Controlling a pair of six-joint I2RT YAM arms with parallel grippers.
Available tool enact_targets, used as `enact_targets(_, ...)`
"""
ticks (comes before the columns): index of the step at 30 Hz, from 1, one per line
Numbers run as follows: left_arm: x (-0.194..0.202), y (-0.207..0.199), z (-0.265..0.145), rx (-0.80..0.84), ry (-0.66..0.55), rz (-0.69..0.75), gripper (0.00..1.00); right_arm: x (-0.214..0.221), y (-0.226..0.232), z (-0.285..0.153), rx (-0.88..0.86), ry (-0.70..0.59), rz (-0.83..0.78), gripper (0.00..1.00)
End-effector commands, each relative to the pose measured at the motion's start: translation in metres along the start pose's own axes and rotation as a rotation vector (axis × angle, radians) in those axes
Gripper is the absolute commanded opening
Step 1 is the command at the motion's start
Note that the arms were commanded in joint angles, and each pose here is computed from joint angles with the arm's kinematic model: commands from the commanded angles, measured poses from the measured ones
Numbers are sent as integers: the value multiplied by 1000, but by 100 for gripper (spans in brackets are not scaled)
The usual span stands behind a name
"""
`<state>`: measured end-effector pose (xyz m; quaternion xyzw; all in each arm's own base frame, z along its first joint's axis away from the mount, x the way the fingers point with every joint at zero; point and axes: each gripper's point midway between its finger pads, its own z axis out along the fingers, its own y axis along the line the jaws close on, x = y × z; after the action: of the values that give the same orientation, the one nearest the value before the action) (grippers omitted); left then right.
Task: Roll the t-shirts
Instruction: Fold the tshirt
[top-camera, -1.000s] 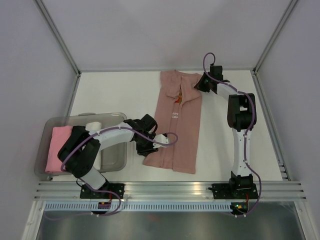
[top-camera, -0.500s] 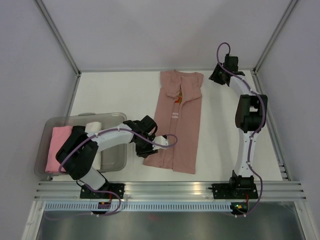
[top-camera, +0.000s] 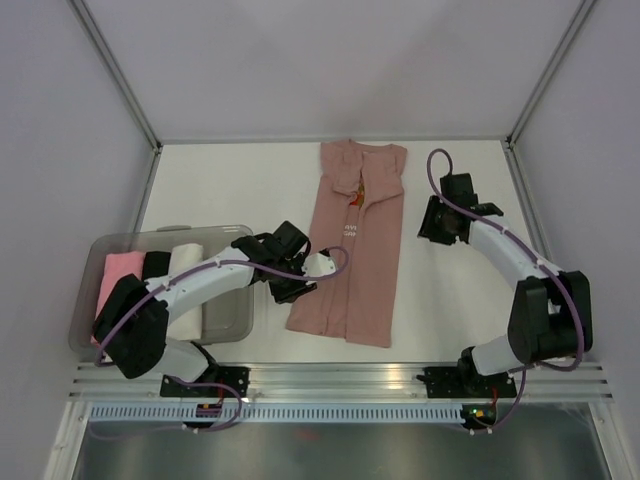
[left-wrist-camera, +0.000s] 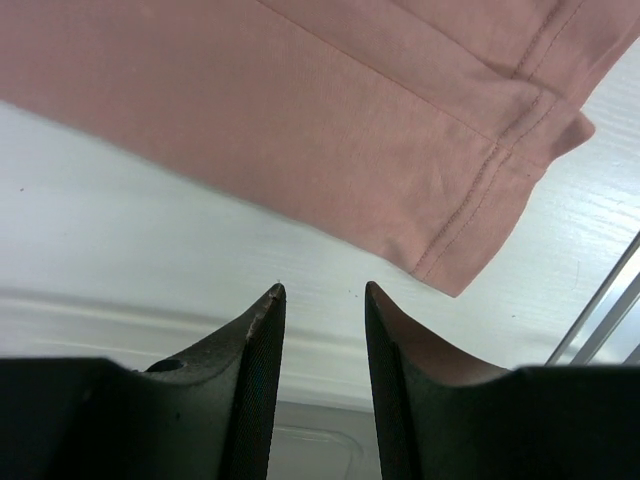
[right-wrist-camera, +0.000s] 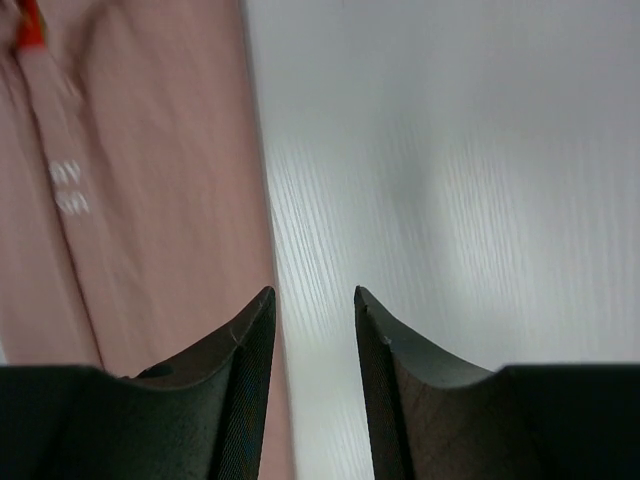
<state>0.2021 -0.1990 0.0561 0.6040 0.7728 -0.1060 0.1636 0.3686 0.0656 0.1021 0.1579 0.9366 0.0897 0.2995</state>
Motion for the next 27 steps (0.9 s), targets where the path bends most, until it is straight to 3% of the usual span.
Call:
enact_targets(1, -16, 6, -26, -71, -75, -93, 43, 65, -5, -35, 36, 103, -2, 44)
enact_targets(4, -9, 1, -33, -78, -83, -95, 43, 130, -3, -47, 26, 215, -18, 45)
enact_targets(10, 2, -11, -36, -64, -96, -89, 43, 200, 6, -61, -14, 305, -20, 46)
enact_targets(14, 5, -17, -34, -42, -99, -94, 43, 223, 30, -59, -141, 354, 39, 46)
enact_targets(19, 6, -21, -33, -29, -103, -106, 43, 246, 29, -56, -118, 430, -37, 45)
enact_targets(23, 10, -24, -33, -22, -97, -108, 44, 266, 46, -55, -217, 505, -35, 43)
enact_targets(24, 10, -25, -34, -22, -99, -107, 43, 267, 45, -54, -213, 511, -43, 42)
enact_targets(27, 9, -26, -37, -20, -114, -98, 44, 264, 35, -54, -172, 486, -57, 20)
